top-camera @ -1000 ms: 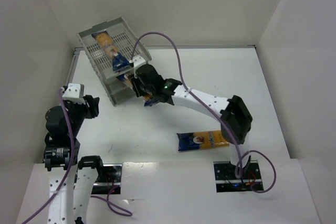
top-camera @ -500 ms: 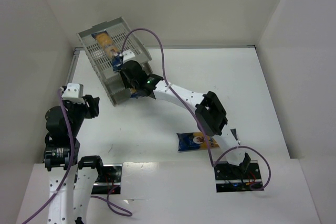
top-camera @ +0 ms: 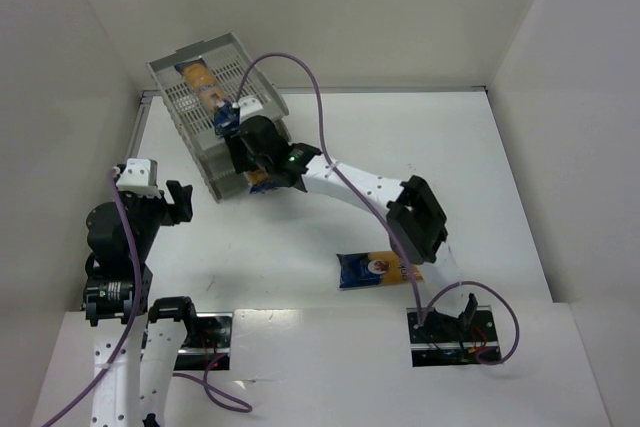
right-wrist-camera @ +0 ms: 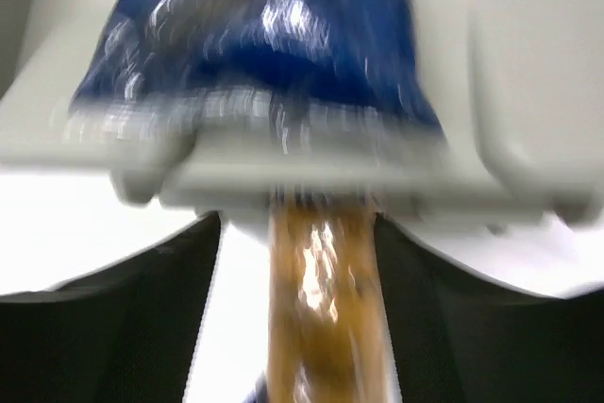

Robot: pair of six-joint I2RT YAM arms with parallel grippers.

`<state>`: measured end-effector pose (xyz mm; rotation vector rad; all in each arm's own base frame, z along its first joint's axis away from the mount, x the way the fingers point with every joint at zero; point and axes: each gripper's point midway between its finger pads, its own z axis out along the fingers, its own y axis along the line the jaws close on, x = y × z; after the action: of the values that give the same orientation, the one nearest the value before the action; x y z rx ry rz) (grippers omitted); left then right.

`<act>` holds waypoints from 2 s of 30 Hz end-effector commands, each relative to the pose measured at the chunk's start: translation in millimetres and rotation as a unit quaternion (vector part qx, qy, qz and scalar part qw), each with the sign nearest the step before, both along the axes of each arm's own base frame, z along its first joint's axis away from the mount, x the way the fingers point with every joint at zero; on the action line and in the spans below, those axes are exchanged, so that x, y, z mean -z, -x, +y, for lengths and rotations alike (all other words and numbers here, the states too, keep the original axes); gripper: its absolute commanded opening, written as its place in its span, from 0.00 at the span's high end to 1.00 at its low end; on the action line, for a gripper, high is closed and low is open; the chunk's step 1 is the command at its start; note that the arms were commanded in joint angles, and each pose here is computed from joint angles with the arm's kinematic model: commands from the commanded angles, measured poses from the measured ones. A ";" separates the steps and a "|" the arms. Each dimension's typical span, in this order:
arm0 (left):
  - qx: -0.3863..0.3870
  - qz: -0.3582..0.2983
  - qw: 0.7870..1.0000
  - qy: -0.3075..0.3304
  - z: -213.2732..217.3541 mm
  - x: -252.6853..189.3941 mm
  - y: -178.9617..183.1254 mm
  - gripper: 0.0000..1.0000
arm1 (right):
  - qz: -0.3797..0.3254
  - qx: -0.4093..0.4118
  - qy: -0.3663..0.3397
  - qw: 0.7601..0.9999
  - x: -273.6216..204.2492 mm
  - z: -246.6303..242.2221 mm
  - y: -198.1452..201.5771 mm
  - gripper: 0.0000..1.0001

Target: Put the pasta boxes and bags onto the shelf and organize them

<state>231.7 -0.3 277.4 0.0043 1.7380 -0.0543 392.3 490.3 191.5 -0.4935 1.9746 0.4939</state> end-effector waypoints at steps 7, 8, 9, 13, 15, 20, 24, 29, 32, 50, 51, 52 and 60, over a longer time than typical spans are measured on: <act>-0.011 -0.020 1.000 0.002 4.0 -5.7 -3.2 0.16 | -0.052 -0.049 -0.039 0.997 -87.0 -54.3 80.0 0.98; -0.011 -0.020 1.000 0.002 4.0 -5.7 -3.2 0.16 | -0.029 -0.068 -0.017 0.997 -62.1 -57.3 93.6 1.00; -0.011 -0.020 1.000 0.002 4.0 -5.7 -3.2 0.14 | -0.012 -0.077 -0.010 0.997 -50.4 -60.7 101.1 1.00; -0.011 -0.020 1.000 0.002 4.0 -5.7 -3.2 0.11 | 0.067 -0.121 0.034 0.990 6.1 -77.9 136.0 1.00; -0.011 -0.020 1.000 0.002 4.0 -5.7 -3.2 0.11 | 0.088 -0.127 0.044 0.987 24.7 -82.9 144.0 1.00; -0.007 -0.015 1.000 0.004 2.6 -3.8 -4.7 0.11 | 0.040 -0.115 0.027 0.992 28.2 -69.0 123.7 1.00; -0.011 -0.020 1.000 0.002 4.1 -8.6 -4.1 0.11 | 0.011 -0.094 0.030 0.995 25.1 -44.0 77.1 1.00; -0.016 -0.016 1.000 -0.003 6.1 -6.1 -1.3 0.11 | -0.020 -0.078 0.017 0.997 3.6 -12.5 28.4 1.00; -0.021 -0.016 1.000 -0.003 7.9 -6.1 -1.3 0.11 | -0.056 -0.033 0.031 0.997 -3.3 -8.3 0.8 1.00; 0.155 -0.035 0.987 0.006 -51.0 -30.1 8.1 0.00 | 0.061 0.055 0.110 0.990 -2.7 -155.4 84.2 0.21; 0.175 -0.036 0.982 0.057 -64.1 -38.8 10.5 0.00 | 0.078 0.070 0.119 0.987 5.3 -170.5 94.0 0.21; 0.182 -0.049 0.979 0.073 -67.9 -47.9 7.6 0.00 | 0.103 0.093 0.114 0.984 7.2 -190.1 109.2 0.21; 0.217 -0.024 0.948 0.230 -93.5 -41.1 4.1 0.00 | 0.283 0.140 0.208 0.926 111.2 -264.2 194.5 0.21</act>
<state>228.8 -80.6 315.6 0.0917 1.6216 -0.6265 233.9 256.9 122.4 -0.3978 2.4631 0.1445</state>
